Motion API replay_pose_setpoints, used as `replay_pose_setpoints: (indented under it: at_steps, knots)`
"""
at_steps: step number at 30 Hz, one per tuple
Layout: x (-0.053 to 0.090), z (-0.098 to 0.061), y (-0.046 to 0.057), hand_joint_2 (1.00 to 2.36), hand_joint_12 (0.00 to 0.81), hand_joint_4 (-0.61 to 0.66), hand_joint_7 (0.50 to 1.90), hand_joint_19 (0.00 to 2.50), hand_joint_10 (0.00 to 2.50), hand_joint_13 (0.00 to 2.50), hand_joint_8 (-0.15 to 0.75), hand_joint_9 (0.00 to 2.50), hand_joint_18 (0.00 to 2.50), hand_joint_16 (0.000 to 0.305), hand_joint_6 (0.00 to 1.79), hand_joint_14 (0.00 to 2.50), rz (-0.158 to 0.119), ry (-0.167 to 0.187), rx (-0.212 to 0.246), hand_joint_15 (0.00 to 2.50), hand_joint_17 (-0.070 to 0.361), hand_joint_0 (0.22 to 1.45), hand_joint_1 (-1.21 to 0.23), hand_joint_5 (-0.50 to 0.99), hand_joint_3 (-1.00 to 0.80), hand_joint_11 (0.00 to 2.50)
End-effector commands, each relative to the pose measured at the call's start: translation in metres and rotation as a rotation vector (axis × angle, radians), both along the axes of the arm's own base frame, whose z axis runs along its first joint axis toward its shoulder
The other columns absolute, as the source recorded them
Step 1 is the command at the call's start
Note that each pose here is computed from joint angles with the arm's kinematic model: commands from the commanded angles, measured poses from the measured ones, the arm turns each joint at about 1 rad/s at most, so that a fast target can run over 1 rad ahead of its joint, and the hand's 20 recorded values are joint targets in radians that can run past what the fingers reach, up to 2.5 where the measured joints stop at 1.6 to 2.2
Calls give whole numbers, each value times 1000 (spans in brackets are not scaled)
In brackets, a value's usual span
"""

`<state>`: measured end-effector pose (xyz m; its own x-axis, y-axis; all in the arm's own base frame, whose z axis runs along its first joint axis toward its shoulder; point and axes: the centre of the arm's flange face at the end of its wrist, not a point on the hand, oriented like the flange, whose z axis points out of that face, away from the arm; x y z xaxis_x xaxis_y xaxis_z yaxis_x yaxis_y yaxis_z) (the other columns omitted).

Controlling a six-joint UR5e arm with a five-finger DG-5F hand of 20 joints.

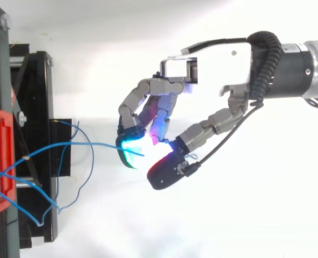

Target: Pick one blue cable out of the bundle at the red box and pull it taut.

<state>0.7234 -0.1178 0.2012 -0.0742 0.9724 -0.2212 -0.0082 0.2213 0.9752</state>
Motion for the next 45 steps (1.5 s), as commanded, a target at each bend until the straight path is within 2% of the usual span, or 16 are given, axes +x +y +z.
replay_pose_setpoints:
  at_steps: [1, 12, 45]
  knots:
    - [0, 0, -1, 1016, 432, 89, 1116, 355, 7, 785, 431, 1170, 692, 60, 917, 11, -1, -1, 0, 404, 136, 638, -904, -80, -33, 1019]
    - [0, 0, -1, 1016, 426, 92, 1115, 350, 7, 766, 409, 1170, 679, 60, 917, 11, -1, -1, 0, 390, 135, 638, -897, -81, -45, 983]
    - [0, 0, -1, 1016, 424, 103, 1102, 348, 8, 736, 416, 1133, 645, 60, 915, 11, -1, -1, 0, 380, 135, 632, -883, -87, -72, 929]
